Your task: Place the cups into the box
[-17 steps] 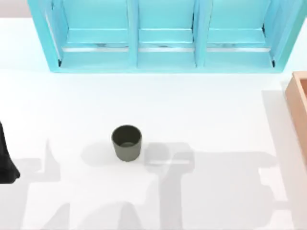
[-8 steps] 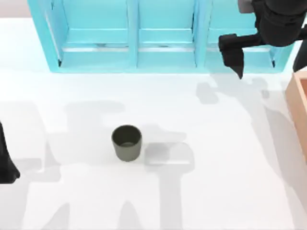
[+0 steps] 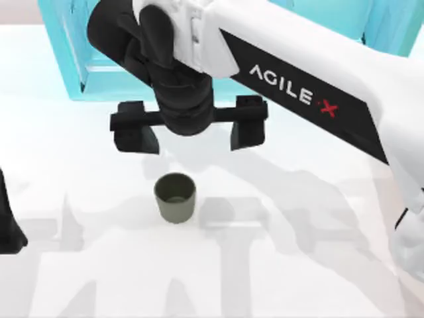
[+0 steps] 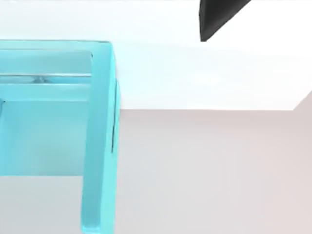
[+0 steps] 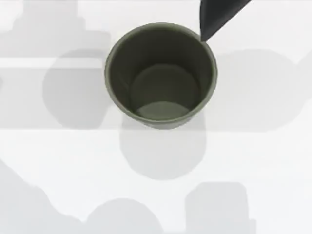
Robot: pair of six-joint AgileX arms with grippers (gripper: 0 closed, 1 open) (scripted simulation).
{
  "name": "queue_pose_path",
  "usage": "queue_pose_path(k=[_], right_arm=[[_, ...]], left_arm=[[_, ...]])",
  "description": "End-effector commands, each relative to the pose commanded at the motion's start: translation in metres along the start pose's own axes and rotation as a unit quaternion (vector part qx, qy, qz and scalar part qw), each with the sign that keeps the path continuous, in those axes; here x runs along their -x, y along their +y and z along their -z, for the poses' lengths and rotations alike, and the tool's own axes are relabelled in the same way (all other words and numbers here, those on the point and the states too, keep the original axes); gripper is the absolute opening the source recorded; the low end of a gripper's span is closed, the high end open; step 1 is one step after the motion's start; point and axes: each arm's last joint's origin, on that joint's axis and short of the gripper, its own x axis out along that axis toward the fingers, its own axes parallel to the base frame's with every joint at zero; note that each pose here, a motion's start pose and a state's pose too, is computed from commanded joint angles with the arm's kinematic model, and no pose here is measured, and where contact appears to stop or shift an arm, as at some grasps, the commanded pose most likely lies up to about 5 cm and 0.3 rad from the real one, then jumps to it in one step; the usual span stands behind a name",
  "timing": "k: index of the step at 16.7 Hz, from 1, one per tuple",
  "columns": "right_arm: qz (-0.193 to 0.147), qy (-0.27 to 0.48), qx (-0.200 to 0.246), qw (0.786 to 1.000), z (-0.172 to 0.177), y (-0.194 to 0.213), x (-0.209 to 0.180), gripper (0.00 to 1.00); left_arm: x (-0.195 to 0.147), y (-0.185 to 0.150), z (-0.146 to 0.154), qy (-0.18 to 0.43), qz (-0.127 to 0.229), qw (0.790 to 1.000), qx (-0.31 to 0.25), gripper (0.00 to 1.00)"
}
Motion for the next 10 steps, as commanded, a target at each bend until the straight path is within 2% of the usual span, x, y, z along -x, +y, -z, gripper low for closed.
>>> queue_pose_path(k=[4,10], right_arm=[[-0.019,-0.019,-0.016,1.000,0.030,0.043,-0.004,1.00],[-0.022,-0.020,-0.020,0.999,0.034,0.048,-0.005,1.00]], left_arm=[[0.000,0.000,0.000,0.000,0.000,1.000,0.000,1.00],[0.000,0.000,0.000,0.000,0.000,1.000,0.000,1.00]])
